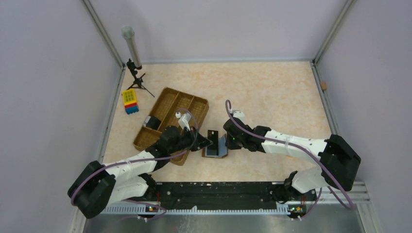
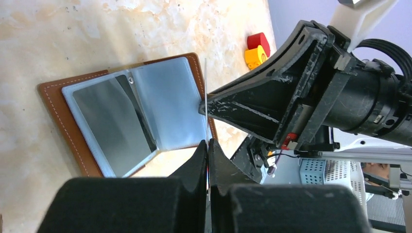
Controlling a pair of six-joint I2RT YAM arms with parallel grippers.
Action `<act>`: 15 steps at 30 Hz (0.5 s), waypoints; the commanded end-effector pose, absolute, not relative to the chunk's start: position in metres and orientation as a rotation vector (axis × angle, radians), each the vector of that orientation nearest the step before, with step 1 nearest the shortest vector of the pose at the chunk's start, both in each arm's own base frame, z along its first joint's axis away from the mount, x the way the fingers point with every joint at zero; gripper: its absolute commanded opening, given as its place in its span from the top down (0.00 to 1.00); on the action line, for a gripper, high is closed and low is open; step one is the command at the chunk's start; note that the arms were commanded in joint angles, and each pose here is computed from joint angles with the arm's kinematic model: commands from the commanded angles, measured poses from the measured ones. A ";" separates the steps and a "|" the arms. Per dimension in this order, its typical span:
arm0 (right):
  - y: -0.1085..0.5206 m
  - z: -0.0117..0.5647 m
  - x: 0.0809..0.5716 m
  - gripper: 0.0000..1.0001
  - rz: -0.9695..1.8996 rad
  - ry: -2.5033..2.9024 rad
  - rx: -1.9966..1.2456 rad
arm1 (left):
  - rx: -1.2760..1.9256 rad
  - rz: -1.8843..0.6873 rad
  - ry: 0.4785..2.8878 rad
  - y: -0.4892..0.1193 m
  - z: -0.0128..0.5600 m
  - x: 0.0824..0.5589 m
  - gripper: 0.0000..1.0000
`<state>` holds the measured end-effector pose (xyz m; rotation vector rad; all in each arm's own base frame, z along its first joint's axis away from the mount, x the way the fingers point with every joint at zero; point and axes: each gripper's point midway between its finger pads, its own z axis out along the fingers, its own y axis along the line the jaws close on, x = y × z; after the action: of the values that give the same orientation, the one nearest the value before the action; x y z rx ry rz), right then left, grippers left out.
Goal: Put the credit cards into the card holder
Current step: Insert the credit card into the card holder.
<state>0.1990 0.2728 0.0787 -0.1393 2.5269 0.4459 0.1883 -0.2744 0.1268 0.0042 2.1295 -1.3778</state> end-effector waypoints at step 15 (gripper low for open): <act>0.254 0.060 0.203 1.00 0.547 2.538 -0.029 | 0.022 -1.433 2.191 -0.291 0.081 0.191 1.00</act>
<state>0.2002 0.2523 0.0567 -0.0504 2.5586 0.4743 0.1918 -0.2849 0.0720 -0.0313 2.2534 -1.3748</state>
